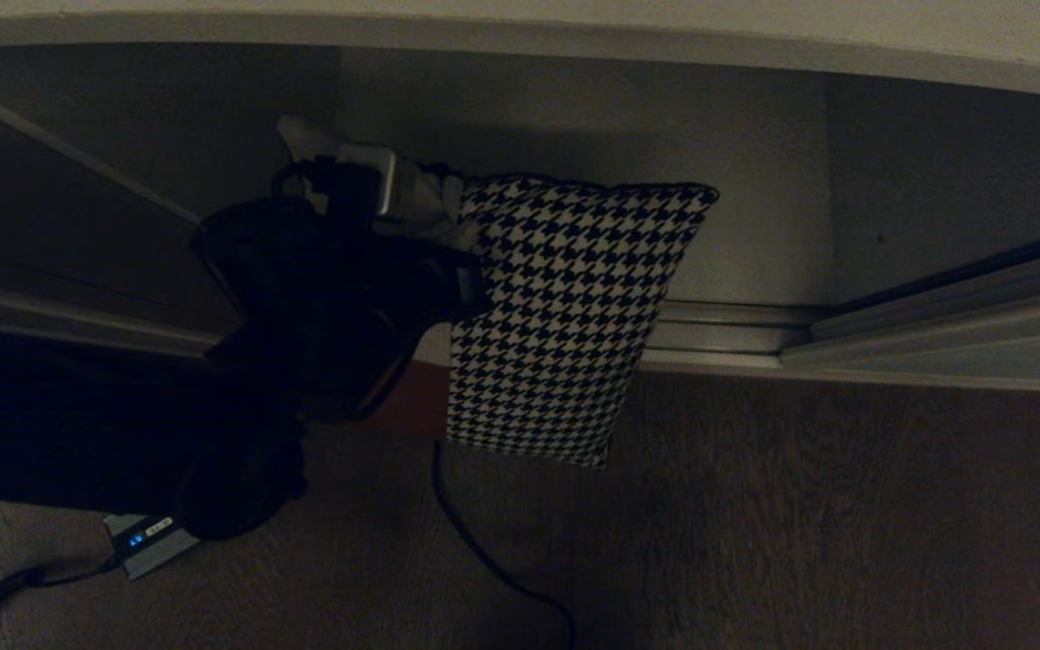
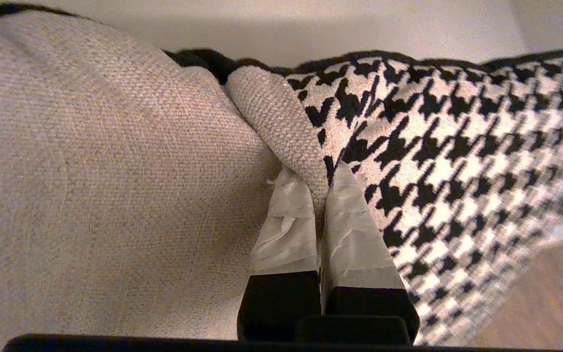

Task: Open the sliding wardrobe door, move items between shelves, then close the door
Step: Place the pillow on the lower shelf

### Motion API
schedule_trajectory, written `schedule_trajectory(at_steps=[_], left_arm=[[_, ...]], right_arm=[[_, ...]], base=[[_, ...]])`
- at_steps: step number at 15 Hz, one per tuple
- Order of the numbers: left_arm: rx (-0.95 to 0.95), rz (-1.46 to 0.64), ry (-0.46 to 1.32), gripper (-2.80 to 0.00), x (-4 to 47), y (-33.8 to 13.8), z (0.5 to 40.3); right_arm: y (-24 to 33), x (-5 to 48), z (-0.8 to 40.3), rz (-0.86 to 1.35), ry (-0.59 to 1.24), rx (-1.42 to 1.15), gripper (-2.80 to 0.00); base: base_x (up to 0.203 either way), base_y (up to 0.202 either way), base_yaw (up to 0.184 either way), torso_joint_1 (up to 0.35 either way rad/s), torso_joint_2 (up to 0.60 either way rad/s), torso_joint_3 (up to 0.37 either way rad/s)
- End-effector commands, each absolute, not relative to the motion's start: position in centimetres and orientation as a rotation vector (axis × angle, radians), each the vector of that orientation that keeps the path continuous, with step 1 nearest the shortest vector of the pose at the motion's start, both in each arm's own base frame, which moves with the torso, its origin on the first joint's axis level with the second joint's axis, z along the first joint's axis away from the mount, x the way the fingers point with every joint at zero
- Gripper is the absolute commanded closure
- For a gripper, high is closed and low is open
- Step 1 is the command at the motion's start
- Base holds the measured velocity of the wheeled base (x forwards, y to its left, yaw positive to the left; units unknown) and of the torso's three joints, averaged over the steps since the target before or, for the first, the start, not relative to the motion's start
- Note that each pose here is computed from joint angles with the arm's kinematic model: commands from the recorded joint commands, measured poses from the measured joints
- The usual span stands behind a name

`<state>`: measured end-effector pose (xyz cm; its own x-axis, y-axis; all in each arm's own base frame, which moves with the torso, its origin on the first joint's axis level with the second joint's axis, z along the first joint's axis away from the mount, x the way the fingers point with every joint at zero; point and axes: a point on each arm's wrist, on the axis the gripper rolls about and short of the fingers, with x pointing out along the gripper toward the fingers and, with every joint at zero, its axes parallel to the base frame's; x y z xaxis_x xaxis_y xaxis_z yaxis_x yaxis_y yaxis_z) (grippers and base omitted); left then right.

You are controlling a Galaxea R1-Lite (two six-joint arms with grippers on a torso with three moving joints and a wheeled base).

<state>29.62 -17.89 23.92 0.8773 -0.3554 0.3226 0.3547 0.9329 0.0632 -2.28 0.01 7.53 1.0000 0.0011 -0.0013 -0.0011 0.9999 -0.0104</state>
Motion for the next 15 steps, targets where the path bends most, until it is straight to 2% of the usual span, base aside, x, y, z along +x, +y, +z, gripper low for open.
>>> schedule_trajectory(at_steps=[1, 5, 12, 15], left_arm=[[-0.005, -0.341, -0.345, 0.0, 31.2, -18.9, 21.9], [-0.067, -0.261, -0.459, 0.0, 33.5, -19.9, 22.9], [-0.222, -0.088, -0.849, 0.0, 37.2, -18.8, 30.7], [-0.21, -0.055, -0.886, 0.0, 39.6, -19.0, 29.7]], right_arm=[[0.0, -2.3, 7.4, 0.002, 0.005, -0.011, 0.0], [0.0, -2.3, 7.4, 0.002, 0.005, -0.011, 0.0], [0.0, -2.2, 7.4, 0.002, 0.006, -0.011, 0.0], [0.0, -2.3, 7.4, 0.002, 0.005, -0.011, 0.0]], base=[[0.0, 0.0, 0.0, 0.0, 0.0, 0.0], [0.0, 0.0, 0.0, 0.0, 0.0, 0.0], [0.0, 0.0, 0.0, 0.0, 0.0, 0.0], [0.0, 0.0, 0.0, 0.0, 0.0, 0.0]])
